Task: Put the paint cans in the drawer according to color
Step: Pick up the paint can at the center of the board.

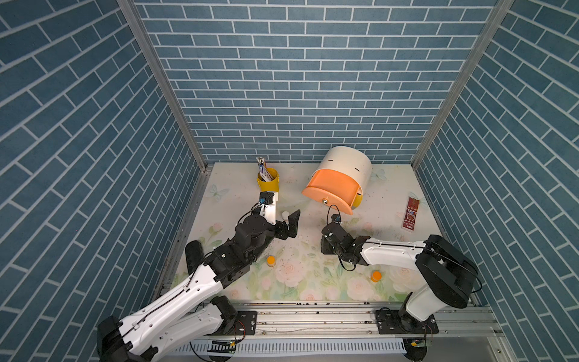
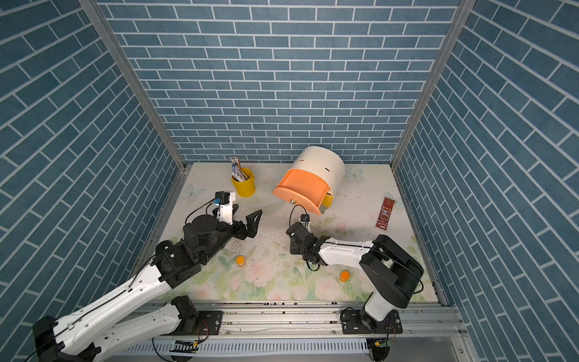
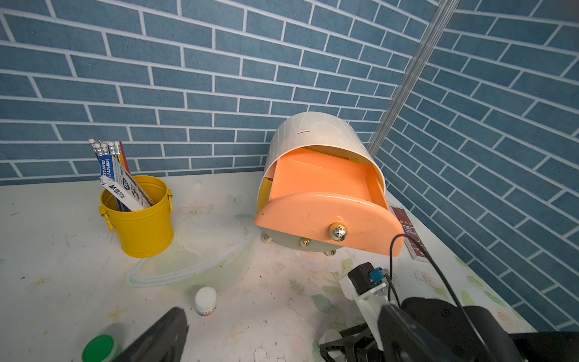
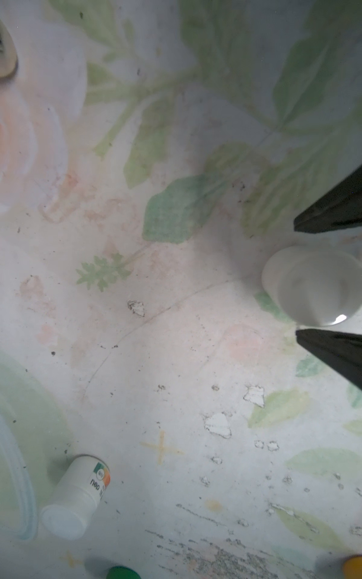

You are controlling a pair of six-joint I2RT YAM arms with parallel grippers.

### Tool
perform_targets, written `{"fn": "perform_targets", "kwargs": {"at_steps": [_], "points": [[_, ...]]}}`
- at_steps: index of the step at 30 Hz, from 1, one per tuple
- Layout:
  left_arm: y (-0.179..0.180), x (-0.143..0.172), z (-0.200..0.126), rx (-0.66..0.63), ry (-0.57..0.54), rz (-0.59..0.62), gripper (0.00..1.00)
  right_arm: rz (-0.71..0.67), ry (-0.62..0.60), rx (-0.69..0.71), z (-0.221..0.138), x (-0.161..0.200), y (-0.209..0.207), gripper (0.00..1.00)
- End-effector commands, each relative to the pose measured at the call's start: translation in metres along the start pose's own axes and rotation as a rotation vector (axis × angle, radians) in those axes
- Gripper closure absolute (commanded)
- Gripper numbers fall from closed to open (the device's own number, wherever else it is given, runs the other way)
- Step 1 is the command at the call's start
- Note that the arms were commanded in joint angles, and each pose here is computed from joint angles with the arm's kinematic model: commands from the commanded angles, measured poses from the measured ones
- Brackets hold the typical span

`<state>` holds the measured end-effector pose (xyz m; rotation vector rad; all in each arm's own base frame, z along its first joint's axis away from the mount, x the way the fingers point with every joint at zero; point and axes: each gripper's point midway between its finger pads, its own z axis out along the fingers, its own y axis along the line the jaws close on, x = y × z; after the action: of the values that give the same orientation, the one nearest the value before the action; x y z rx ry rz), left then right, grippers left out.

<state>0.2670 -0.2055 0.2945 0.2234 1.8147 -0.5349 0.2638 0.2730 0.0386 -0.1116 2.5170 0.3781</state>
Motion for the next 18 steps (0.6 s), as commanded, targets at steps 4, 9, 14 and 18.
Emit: {"fn": "perform_targets", "kwargs": {"at_steps": [4, 9, 14, 18], "points": [[0.005, -0.002, -0.004, -0.014, -0.018, 0.008, 0.00, -0.025, 0.005, -0.006, 0.007, -0.006, 0.007, 0.51], [0.007, 0.000, -0.004, -0.024, -0.017, 0.013, 0.00, -0.030, 0.014, -0.004, 0.009, -0.004, 0.006, 0.58], [0.007, -0.001, -0.005, -0.021, -0.019, 0.011, 0.00, -0.044, 0.017, -0.007, 0.007, -0.007, 0.008, 0.67], [0.008, -0.002, -0.006, -0.023, -0.022, 0.016, 0.00, -0.086, 0.030, -0.047, 0.001, -0.006, 0.015, 0.74]]}}
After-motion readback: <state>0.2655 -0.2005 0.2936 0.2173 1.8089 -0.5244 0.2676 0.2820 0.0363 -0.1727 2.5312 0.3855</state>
